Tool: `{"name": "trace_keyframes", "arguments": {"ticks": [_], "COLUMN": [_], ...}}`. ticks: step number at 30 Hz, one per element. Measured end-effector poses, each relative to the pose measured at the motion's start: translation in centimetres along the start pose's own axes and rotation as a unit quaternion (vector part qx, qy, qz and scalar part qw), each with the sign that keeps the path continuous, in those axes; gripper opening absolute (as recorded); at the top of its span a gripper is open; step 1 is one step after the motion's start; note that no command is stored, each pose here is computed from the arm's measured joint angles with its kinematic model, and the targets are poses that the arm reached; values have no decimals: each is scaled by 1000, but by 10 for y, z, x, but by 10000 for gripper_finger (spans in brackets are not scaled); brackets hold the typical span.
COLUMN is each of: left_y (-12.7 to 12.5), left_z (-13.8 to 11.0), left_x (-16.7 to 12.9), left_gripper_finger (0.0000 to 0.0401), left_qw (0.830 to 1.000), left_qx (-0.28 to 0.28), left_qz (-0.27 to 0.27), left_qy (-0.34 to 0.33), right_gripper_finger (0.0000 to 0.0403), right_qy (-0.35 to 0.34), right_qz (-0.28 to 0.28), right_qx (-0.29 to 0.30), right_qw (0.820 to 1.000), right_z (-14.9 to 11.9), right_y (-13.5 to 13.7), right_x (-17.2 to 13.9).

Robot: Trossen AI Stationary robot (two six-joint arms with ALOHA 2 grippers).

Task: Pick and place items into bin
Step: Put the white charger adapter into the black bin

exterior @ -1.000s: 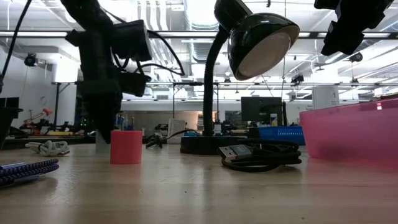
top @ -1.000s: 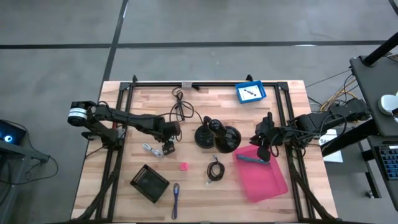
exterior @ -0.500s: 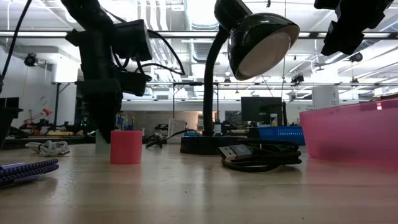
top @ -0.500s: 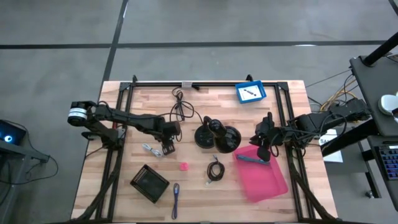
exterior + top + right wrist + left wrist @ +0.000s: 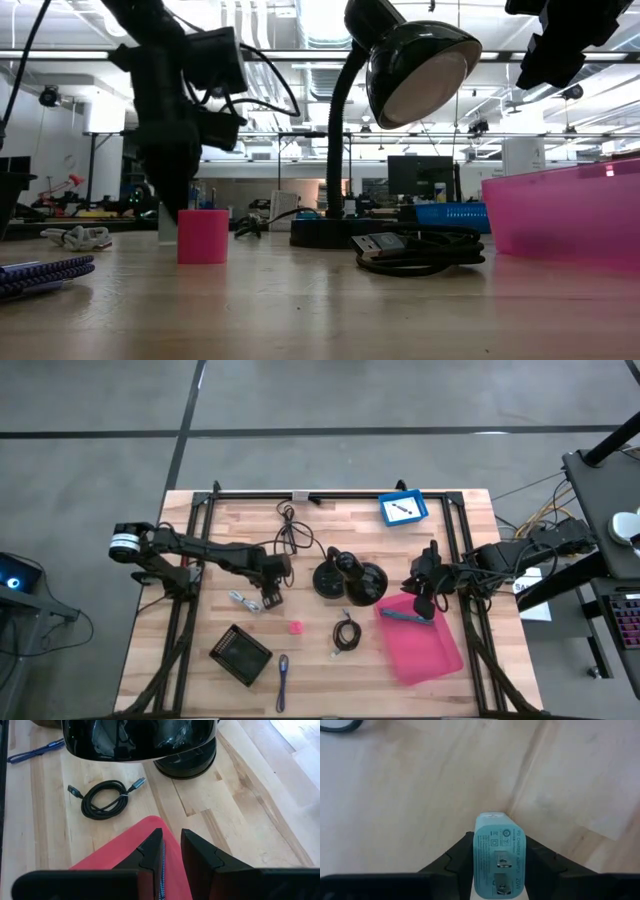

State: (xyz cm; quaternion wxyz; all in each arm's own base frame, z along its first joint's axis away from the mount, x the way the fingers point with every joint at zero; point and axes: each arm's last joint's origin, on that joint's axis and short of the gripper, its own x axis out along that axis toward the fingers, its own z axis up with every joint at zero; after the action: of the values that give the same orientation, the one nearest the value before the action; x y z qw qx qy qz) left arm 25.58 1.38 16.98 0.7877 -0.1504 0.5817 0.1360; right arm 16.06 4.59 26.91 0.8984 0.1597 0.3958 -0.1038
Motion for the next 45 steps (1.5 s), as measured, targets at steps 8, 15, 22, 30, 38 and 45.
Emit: {"name": "trace_keyframes", "arguments": {"ticks": [8,15,22,30,38,45], "left_y": [-5,-9,-13,-23,-40,-50], "left_z": [4,13,26,39,46,30], "left_x": [-6,-23,-48,-79,-104,-112], "left_gripper_finger": [118,119,119,120,120,120], "left_qw": [998,997,997,996,994,993], "left_qx": [1,3,21,36,60,58], "left_qz": [-56,-67,-66,-73,-91,-75], "left_qy": [20,37,40,32,9,68], "right_gripper_finger": [59,59,59,59,59,59], "right_qy": [0,0,0,0,0,0], "right_qz": [0,0,0,0,0,0], "right_qx": [0,0,0,0,0,0], "right_qw": [1000,1000,1000,1000,1000,1000], "right_z": [0,0,0,0,0,0], "right_y": [0,0,0,0,0,0], "right_x": [0,0,0,0,0,0]}}
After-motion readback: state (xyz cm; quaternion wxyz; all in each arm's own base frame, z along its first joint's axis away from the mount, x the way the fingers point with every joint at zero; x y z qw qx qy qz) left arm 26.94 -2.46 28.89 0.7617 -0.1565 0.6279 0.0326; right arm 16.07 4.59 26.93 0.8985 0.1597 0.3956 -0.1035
